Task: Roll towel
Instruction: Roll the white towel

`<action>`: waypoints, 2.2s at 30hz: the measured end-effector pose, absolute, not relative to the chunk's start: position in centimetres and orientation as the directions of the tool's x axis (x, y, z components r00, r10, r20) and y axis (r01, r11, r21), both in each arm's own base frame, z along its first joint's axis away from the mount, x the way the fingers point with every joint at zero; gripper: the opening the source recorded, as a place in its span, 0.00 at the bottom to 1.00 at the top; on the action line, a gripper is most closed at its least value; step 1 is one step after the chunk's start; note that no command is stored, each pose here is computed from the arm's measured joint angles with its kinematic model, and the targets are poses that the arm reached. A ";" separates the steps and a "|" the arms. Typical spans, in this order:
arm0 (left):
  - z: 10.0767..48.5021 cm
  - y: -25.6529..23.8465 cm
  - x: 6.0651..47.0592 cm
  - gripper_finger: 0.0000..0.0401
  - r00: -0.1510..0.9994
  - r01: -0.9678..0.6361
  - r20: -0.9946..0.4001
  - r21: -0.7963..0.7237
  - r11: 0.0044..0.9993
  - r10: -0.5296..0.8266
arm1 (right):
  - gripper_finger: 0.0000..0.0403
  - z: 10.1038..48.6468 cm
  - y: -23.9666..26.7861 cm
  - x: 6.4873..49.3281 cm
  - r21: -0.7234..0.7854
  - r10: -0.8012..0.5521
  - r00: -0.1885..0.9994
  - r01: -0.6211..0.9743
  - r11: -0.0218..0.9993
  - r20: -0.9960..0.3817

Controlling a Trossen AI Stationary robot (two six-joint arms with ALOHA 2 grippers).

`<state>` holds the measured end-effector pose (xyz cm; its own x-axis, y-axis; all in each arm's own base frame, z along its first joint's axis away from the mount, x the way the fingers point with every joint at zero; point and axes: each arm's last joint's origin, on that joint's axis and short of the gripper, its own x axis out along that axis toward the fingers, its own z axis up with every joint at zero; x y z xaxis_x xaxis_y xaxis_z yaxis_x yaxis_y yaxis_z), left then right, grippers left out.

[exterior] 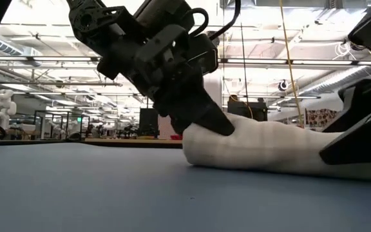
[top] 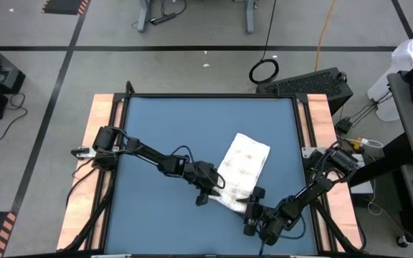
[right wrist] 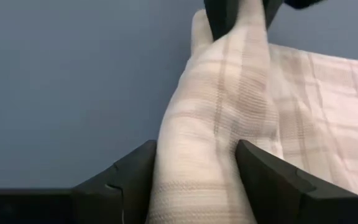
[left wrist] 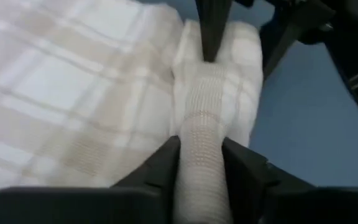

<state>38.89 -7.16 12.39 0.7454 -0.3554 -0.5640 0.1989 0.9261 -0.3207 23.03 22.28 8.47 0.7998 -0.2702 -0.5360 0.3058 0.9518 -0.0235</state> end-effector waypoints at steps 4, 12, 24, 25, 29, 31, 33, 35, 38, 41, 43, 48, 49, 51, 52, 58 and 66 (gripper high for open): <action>13.6 -6.9 38.8 0.42 0.779 0.199 -0.552 -0.231 0.952 -0.297 | 0.53 7.9 22.2 23.0 0.011 -0.290 0.797 0.349 0.937 -0.530; 15.6 -9.7 37.9 0.59 0.786 0.348 -0.520 -0.073 0.935 -0.334 | 0.53 7.8 22.2 22.9 0.057 -0.297 0.794 0.384 0.922 -0.531; 14.3 -14.1 37.0 0.60 0.860 0.320 -0.490 0.306 0.897 -0.140 | 0.53 7.8 22.2 22.9 0.110 -0.293 0.794 0.409 0.906 -0.533; 14.4 -14.2 37.0 0.61 0.862 0.323 -0.486 0.307 0.895 -0.144 | 0.53 7.7 22.2 22.9 0.110 -0.294 0.794 0.409 0.906 -0.533; 14.3 -13.9 37.2 0.69 0.864 0.329 -0.482 0.317 0.890 -0.147 | 0.53 7.7 22.2 22.9 0.108 -0.294 0.794 0.409 0.906 -0.532; 13.6 -13.7 37.5 0.73 0.862 0.331 -0.484 0.315 0.890 -0.149 | 0.53 7.7 22.2 22.9 0.107 -0.295 0.793 0.409 0.906 -0.533; 12.6 -13.6 37.7 0.76 0.856 0.342 -0.493 0.315 0.885 -0.155 | 0.53 7.7 22.2 22.9 0.108 -0.295 0.793 0.409 0.906 -0.532; 11.6 -13.6 38.1 0.76 0.867 0.339 -0.474 0.330 0.881 -0.156 | 0.53 7.7 22.2 22.9 0.107 -0.295 0.793 0.409 0.906 -0.533; 10.1 -13.6 38.3 0.74 0.861 0.336 -0.489 0.337 0.880 -0.142 | 0.53 7.7 22.2 22.9 0.107 -0.295 0.793 0.409 0.906 -0.533; 9.5 -13.3 38.6 0.70 0.862 0.316 -0.494 0.345 0.884 -0.116 | 0.53 7.7 22.2 22.9 0.109 -0.296 0.795 0.410 0.906 -0.529; 9.1 -13.1 38.7 0.68 0.862 0.303 -0.497 0.351 0.886 -0.097 | 0.53 7.8 22.3 22.8 0.111 -0.295 0.799 0.408 0.906 -0.524; 9.0 -12.2 39.0 0.62 0.856 0.298 -0.507 0.333 0.895 -0.097 | 0.53 8.3 22.3 22.8 0.099 -0.281 0.801 0.387 0.917 -0.528; 8.9 -11.9 39.0 0.61 0.852 0.302 -0.512 0.306 0.903 -0.111 | 0.53 8.4 22.3 22.8 0.091 -0.273 0.801 0.375 0.922 -0.533; 8.9 -11.1 39.2 0.55 0.835 0.317 -0.529 0.235 0.919 -0.152 | 0.53 8.9 22.3 22.8 0.070 -0.261 0.802 0.351 0.934 -0.537; 8.8 -10.8 39.3 0.52 0.821 0.327 -0.544 0.196 0.925 -0.175 | 0.54 9.3 22.3 22.8 0.057 -0.252 0.805 0.333 0.941 -0.538; 8.6 -9.2 39.6 0.26 0.741 0.392 -0.594 0.002 0.920 -0.314 | 0.60 12.0 22.3 22.7 -0.006 -0.209 0.839 0.238 0.971 -0.502; 9.0 -7.7 40.2 0.18 0.657 0.456 -0.542 -0.266 0.849 -0.523 | 0.65 12.0 22.2 22.9 -0.019 -0.236 0.843 0.260 0.965 -0.484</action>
